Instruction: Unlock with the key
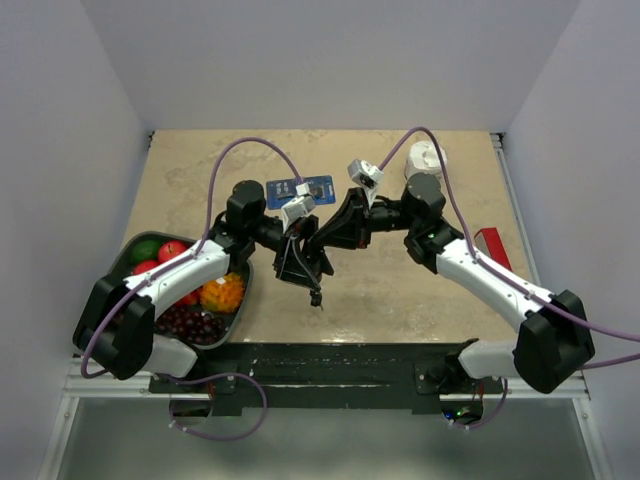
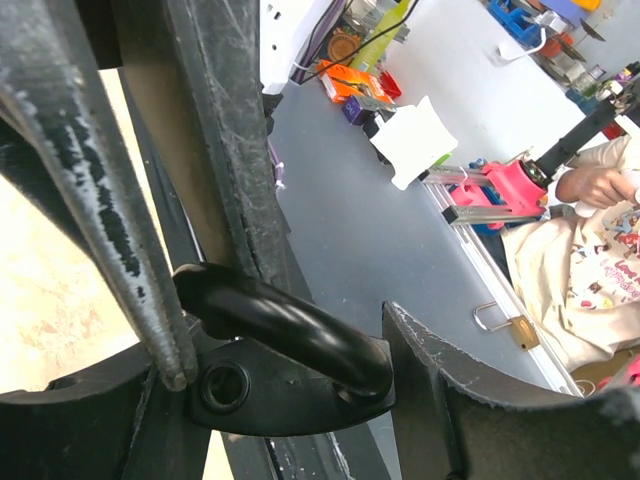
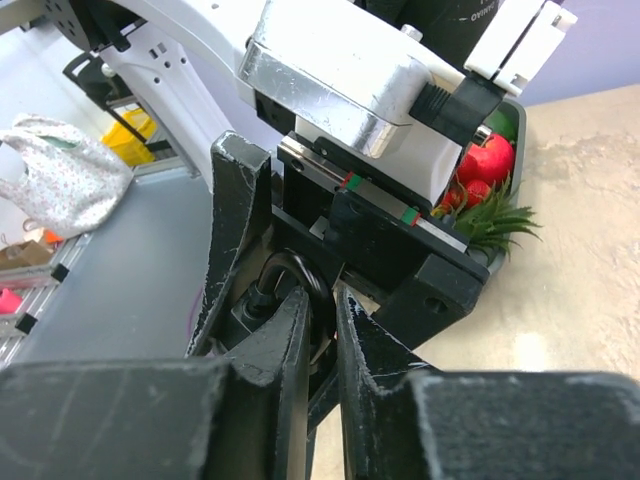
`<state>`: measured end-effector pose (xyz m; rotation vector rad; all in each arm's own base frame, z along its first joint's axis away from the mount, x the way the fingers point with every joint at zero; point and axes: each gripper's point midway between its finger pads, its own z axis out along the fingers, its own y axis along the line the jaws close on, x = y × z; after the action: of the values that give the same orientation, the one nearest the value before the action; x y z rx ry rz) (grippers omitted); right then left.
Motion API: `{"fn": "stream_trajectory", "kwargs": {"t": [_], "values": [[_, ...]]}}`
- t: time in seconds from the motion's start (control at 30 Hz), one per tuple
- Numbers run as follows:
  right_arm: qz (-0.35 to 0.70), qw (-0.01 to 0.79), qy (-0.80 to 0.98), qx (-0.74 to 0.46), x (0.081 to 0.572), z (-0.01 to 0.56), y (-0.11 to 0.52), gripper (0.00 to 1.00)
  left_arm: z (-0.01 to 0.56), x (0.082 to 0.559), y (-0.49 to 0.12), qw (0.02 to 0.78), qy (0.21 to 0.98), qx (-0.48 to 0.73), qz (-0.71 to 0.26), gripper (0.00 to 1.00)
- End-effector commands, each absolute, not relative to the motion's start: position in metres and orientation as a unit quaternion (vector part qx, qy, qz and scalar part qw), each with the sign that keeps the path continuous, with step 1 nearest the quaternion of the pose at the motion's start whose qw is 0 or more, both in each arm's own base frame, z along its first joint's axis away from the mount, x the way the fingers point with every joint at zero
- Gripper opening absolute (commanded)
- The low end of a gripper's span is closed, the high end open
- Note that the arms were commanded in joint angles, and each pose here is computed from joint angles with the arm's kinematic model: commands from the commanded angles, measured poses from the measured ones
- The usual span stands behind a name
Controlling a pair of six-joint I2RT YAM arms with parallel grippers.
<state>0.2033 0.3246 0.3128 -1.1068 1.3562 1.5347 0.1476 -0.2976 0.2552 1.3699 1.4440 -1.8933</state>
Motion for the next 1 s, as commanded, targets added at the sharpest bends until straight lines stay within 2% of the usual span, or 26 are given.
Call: {"fn": "stream_trajectory", "kwargs": {"t": [0.0, 0.2, 0.47, 0.7, 0.97], "values": [[0.6, 0.414, 0.525, -0.439, 0.197, 0.325, 0.322, 0.11, 0.276, 0.156, -0.298, 0.253, 0.492, 0.511, -0.658, 0.0], [0.568, 0.429, 0.559, -0.425, 0.21, 0.32, 0.32, 0.0, 0.267, 0.181, -0.303, 0.283, 0.533, 0.492, -0.627, 0.0], [0.477, 0.462, 0.663, -0.346, 0.249, 0.295, 0.29, 0.0, 0.235, 0.224, -0.304, 0.304, 0.633, 0.446, -0.555, 0.0], [0.408, 0.483, 0.724, -0.275, 0.278, 0.272, 0.271, 0.0, 0.202, 0.274, -0.297, 0.329, 0.746, 0.364, -0.451, 0.0], [0.402, 0.456, 0.77, -0.193, 0.287, 0.22, 0.281, 0.0, 0.161, 0.273, -0.277, 0.297, 0.842, 0.297, -0.34, 0.0]]}}
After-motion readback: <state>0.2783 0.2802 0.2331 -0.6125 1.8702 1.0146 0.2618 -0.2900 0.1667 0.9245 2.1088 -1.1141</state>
